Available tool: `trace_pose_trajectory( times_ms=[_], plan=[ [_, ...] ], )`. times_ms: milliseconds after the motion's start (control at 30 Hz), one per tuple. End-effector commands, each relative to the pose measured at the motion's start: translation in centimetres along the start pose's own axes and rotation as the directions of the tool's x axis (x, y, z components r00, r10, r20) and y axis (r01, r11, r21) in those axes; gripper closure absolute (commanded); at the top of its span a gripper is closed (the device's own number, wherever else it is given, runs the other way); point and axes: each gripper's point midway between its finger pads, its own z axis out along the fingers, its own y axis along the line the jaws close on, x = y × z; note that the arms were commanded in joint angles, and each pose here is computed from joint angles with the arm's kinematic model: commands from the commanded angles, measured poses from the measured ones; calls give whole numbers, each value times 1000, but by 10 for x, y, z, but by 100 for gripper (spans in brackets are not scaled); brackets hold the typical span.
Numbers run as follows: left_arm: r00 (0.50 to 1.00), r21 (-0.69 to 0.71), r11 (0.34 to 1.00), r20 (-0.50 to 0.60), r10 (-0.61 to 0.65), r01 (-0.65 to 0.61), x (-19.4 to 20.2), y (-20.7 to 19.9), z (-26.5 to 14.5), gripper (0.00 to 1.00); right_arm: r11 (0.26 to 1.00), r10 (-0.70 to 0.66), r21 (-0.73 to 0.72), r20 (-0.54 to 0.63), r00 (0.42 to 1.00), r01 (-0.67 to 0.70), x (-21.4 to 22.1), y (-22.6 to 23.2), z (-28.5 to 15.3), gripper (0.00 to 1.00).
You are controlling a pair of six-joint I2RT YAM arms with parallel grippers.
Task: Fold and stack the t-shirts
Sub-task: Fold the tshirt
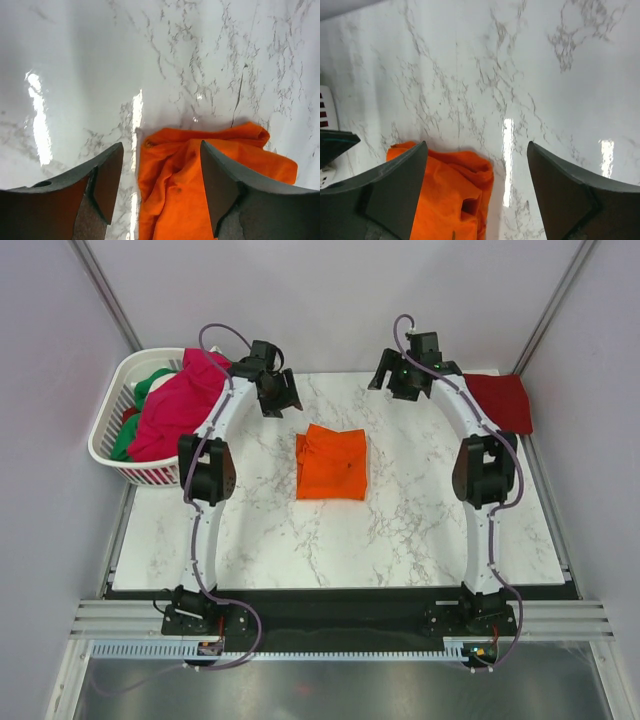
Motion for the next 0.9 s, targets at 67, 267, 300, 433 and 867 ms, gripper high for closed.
trace_pose_trajectory(
  times_ms=[67,267,300,433,867],
  plan=[
    [992,29,996,92,83,-86,2,-38,-91,36,981,-82,-176,33,996,86,9,44,-67,26],
    [988,117,981,23,152,-154,51,-75,-92,46,893,-12,-449,-88,996,-29,76,65,-68,100],
    [988,129,979,19,156,-157,54,-79,-88,47,880,-14,-473,-132,991,-50,88,66,-60,100],
    [989,149,979,-37,144,-137,69,-86,-63,50,863,-12,-497,-207,978,-95,105,66,-43,100],
    [995,16,996,-44,93,-93,57,-50,33,52,899,61,-394,-316,947,-190,130,10,53,100]
  ],
)
